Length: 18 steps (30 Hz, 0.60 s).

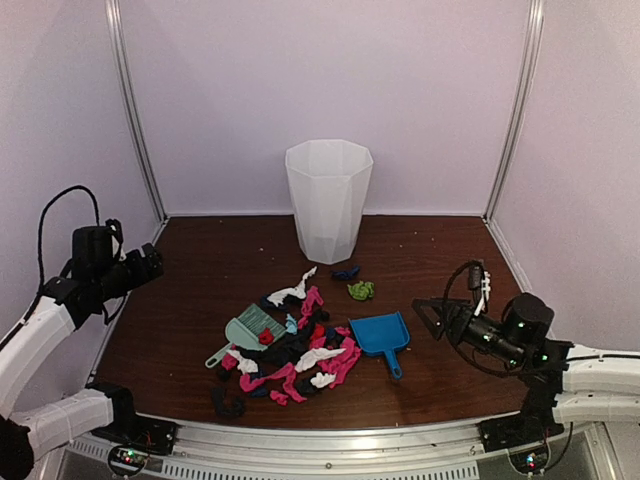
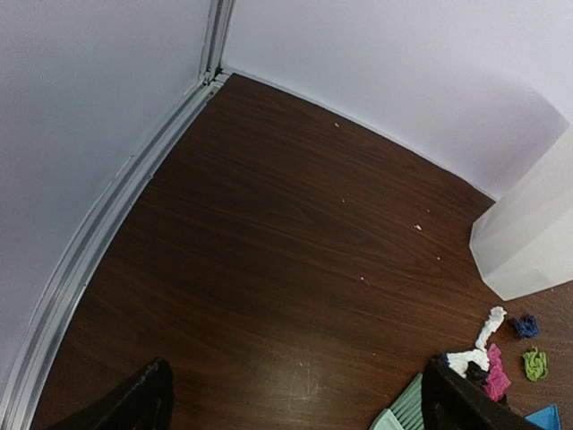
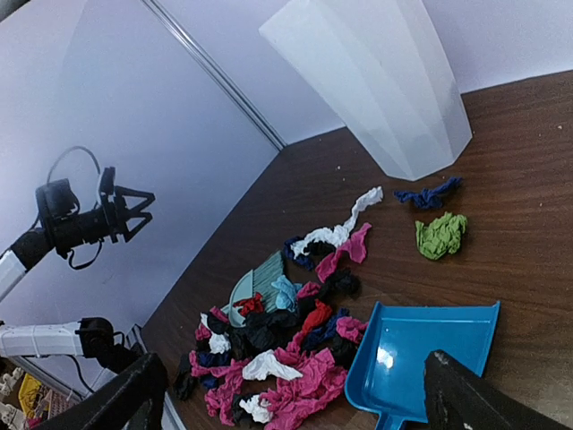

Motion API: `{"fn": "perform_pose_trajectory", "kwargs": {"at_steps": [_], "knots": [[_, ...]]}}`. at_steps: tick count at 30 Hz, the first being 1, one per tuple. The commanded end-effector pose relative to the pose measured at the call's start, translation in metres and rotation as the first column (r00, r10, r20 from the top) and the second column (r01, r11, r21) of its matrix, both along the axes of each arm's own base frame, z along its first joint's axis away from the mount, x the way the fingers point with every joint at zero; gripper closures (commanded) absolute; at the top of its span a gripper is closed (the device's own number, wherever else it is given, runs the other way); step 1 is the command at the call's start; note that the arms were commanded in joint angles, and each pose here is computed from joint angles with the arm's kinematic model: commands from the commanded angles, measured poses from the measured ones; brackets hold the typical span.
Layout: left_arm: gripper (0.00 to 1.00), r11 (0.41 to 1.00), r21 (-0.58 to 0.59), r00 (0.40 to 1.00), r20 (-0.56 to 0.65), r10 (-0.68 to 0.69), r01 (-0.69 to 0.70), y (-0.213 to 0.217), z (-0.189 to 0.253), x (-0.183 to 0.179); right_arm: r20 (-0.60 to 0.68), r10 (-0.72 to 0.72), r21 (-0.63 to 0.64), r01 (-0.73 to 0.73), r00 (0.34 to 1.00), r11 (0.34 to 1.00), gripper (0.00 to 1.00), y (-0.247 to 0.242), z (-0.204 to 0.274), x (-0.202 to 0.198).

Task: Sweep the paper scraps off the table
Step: Pick up the broom from the center of the board.

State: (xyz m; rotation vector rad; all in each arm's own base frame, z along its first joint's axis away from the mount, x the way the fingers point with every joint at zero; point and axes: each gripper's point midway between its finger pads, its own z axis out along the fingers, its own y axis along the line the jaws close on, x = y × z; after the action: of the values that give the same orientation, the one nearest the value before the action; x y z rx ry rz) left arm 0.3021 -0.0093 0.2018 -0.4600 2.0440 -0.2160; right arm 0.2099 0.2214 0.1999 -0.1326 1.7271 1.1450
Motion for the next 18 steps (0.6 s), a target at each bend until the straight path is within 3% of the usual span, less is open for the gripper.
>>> {"fn": "perform_pose_trajectory", "kwargs": {"at_steps": [1,5,10,18], "knots": [[0.02,0.998,0.031,0.998,-0.040,-0.047,0.049,-0.018,0.010,-0.009,-0.073,-0.109,-0.084,0.103,0.991,0.991,0.00,0.008,-0.003,0.008],[0.03,0.997,0.064,0.997,-0.064,-0.049,0.053,-0.037,0.001,-0.022,-0.112,-0.155,-0.219,0.128,0.982,0.967,0.00,0.012,-0.013,0.010],[0.09,0.996,0.087,0.987,-0.158,-0.022,0.036,-0.051,-0.031,-0.039,-0.129,-0.107,-0.246,0.073,0.986,0.966,0.00,0.023,-0.021,0.000],[0.20,0.988,0.061,0.967,-0.223,-0.123,0.140,-0.078,-0.082,-0.054,-0.112,-0.138,-0.306,0.098,0.984,0.947,0.00,0.012,-0.020,-0.008]]}}
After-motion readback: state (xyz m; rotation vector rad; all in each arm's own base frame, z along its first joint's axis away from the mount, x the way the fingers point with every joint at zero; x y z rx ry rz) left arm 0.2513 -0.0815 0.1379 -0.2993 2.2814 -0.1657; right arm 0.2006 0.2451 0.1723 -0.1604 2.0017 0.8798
